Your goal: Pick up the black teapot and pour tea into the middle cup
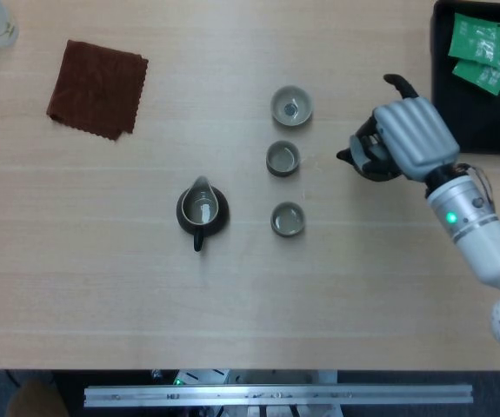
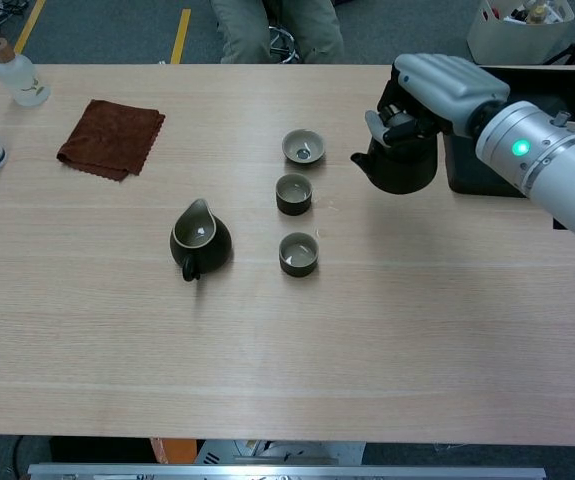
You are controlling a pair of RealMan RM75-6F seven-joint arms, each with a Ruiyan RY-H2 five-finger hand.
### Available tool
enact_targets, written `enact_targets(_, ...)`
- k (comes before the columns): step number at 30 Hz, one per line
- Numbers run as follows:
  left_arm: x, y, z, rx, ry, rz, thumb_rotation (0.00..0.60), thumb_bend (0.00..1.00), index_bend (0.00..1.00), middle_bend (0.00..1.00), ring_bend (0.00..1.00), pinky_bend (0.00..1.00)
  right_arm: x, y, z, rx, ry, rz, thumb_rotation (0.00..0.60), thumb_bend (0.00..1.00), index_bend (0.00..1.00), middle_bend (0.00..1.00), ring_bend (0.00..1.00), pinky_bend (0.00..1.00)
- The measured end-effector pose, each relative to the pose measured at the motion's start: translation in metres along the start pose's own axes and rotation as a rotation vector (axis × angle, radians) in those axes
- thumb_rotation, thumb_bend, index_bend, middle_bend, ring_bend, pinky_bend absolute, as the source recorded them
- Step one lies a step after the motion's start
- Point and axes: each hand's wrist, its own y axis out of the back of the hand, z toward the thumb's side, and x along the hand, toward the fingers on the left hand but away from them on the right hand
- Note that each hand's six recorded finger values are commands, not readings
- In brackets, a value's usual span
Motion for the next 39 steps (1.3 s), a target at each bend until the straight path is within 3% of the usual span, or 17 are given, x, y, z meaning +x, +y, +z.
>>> enact_targets(15,0.005,-0.005,0.003,-0.001,-0.012,-0.01,0.6,0.36,0.18,0.11,0.09,0.12,0.023,-0.036,-0.033,-0.025,-0.013,0.067,0.471,0.54,0.9,0.81,0.78,0.1)
enact_targets(22,0.006,-0.008,0.002,-0.003,-0.011,-0.015,0.6,0.36,0.18,0.11,0.09,0.12,0.021,-0.058,-0.033,-0.045,-0.009,0.09,0.472,0.52,0.88,0.8,0.75,0.1)
enact_targets(39,0.005,-0.009,0.0,-0.005,-0.005,-0.02,0.6,0.36,0.18,0.11,0.09,0.12,0.018,-0.086,-0.03,-0.086,0.0,0.106,0.47,0.52,0.83,0.74,0.66,0.1)
